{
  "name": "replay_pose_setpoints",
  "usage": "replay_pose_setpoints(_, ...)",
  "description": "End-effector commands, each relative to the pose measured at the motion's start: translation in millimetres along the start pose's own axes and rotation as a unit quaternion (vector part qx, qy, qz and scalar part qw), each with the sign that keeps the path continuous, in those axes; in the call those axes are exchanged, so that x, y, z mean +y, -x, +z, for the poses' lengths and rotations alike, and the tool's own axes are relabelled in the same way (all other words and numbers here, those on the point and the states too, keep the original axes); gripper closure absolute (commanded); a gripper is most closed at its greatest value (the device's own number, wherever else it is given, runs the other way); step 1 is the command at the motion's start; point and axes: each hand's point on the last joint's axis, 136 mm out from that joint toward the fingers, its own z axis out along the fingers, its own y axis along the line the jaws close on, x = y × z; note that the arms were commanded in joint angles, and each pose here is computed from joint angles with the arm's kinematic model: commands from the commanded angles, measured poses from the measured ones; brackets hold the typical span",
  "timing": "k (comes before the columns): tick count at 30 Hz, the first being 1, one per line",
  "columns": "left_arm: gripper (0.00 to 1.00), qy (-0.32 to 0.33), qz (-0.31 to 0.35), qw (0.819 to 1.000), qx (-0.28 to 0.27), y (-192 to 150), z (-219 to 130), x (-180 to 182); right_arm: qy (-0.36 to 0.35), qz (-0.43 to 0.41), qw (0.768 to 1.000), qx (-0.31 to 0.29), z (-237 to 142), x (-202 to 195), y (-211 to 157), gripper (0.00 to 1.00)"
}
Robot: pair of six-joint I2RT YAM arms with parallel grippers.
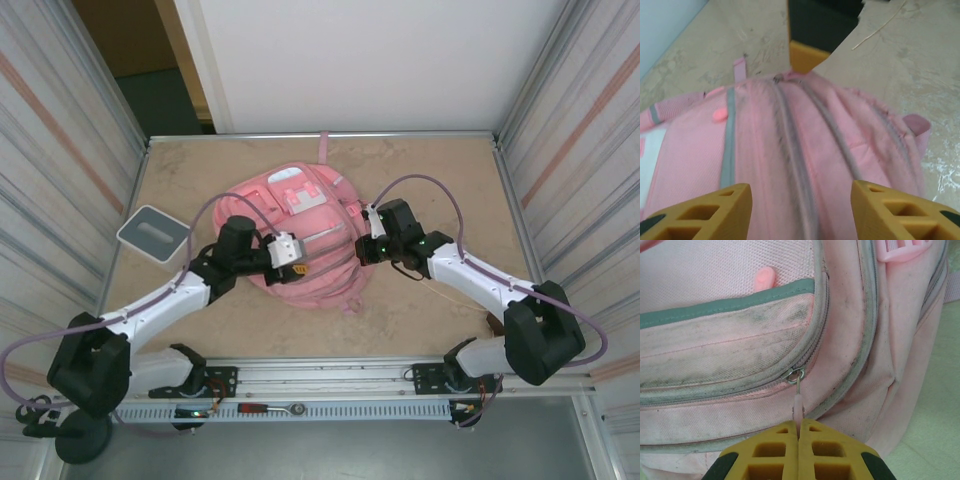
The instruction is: Pack the student bag
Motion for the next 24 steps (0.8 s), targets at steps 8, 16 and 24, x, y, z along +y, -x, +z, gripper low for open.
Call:
replay_pose_setpoints(8,0.44,0.026,0.042,0.995,0.085,6,45,13,0.005,0.000,1.000,0.002,3,0,-7,1.00)
replay_pose_setpoints(16,0.67,0.020,0.043,0.992,0.116,-12,63,16,0.007,-0.004,1.000,0.000,8,-1,-7,1.00)
replay_pose_setpoints(24,1.00,-0.024,0.013,0.999,0.046,5,50,5,0.054,-0.012,0.998,-0.002,18,10,-10,1.00)
